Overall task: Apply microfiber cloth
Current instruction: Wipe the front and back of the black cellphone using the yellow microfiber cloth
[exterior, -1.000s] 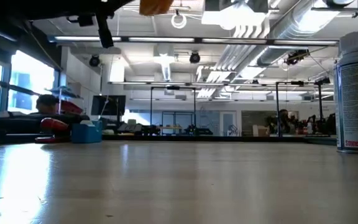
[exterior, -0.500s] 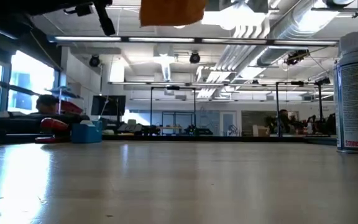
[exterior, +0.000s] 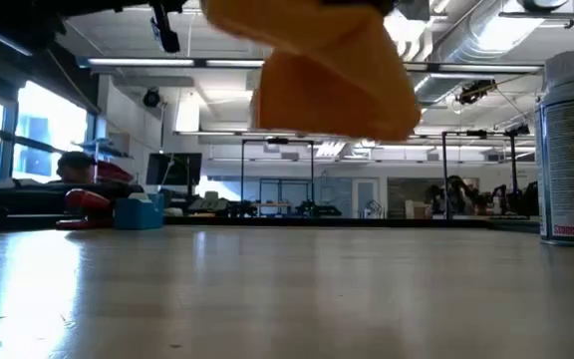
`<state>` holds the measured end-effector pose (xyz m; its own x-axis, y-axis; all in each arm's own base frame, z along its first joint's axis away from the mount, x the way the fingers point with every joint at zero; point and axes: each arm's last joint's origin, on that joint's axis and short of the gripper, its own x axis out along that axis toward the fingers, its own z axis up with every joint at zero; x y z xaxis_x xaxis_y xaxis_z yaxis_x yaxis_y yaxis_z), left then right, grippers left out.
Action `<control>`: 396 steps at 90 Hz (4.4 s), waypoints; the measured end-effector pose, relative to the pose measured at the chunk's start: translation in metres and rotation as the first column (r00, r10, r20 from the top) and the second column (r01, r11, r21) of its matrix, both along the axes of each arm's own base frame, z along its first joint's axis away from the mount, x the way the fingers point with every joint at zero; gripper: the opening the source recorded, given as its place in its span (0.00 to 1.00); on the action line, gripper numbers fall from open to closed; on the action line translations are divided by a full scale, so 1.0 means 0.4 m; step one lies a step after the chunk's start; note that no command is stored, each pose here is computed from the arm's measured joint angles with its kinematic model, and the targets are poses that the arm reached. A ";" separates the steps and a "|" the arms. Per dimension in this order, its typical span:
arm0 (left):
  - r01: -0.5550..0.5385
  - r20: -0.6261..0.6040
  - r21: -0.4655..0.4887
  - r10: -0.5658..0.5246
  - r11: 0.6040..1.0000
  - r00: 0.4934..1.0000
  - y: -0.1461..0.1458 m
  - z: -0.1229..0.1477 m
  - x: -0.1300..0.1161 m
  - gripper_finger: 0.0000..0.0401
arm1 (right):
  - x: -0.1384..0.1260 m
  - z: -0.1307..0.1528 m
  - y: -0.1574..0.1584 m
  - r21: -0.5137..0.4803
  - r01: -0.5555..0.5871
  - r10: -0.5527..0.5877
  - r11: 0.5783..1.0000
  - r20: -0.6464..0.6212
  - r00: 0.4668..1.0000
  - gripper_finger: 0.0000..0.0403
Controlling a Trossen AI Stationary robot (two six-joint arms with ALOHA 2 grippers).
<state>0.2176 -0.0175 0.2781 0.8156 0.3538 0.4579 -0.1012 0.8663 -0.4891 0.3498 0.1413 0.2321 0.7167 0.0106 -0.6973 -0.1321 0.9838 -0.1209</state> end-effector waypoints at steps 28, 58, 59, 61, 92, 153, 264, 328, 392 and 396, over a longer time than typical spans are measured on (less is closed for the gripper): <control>0.025 -0.291 0.457 0.123 0.889 0.949 -0.090 0.001 0.032 0.06 | -0.007 -0.106 -0.088 0.280 0.279 -0.260 0.919 -0.103 0.960 0.18; 0.163 -0.370 0.795 0.254 0.584 0.894 -0.181 -0.028 0.023 0.06 | 0.010 -0.036 -0.104 0.412 0.279 -0.205 0.867 -0.215 0.955 0.57; 0.167 -0.369 0.806 0.261 0.568 0.892 -0.184 -0.028 0.022 0.06 | 0.011 -0.032 -0.103 0.412 0.282 -0.207 0.866 -0.217 0.954 0.58; 0.174 -0.364 0.829 0.277 0.531 0.889 -0.189 -0.030 0.020 0.06 | 0.013 -0.023 -0.103 0.414 0.288 -0.211 0.864 -0.221 0.952 0.60; 0.302 -0.183 0.942 0.525 -0.149 0.831 -0.234 -0.066 0.004 0.06 | 0.039 0.088 -0.096 0.451 0.303 -0.238 0.840 -0.196 0.951 0.67; 0.552 0.095 0.494 0.673 -0.672 0.734 -0.298 -0.168 0.020 0.06 | 0.080 0.184 -0.116 0.629 0.341 -0.366 0.698 -0.097 0.926 0.63; 0.398 0.149 0.580 0.573 -0.711 0.806 -0.398 -0.112 0.020 0.06 | 0.107 0.221 -0.194 0.628 0.186 -0.329 0.755 0.118 0.937 0.63; 0.403 0.129 0.628 0.600 -0.666 0.790 -0.386 -0.094 0.037 0.06 | 0.159 0.199 -0.156 0.719 -0.018 -0.199 0.695 0.216 0.956 0.25; 0.124 -0.400 0.782 0.338 0.611 0.852 -0.359 0.061 -0.072 0.59 | 0.116 0.260 -0.149 0.451 -0.060 -0.134 0.890 0.385 0.913 0.00; 0.098 -0.403 0.717 0.296 0.690 0.866 -0.347 0.081 -0.088 0.60 | 0.113 0.261 -0.142 0.417 -0.048 -0.133 0.908 0.394 0.910 0.00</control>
<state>0.1825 -0.1563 0.3107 0.9655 0.1828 0.1853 -0.2424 0.8909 0.3840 0.3950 0.0843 0.3366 0.9391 0.1920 -0.2848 -0.1175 0.9587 0.2591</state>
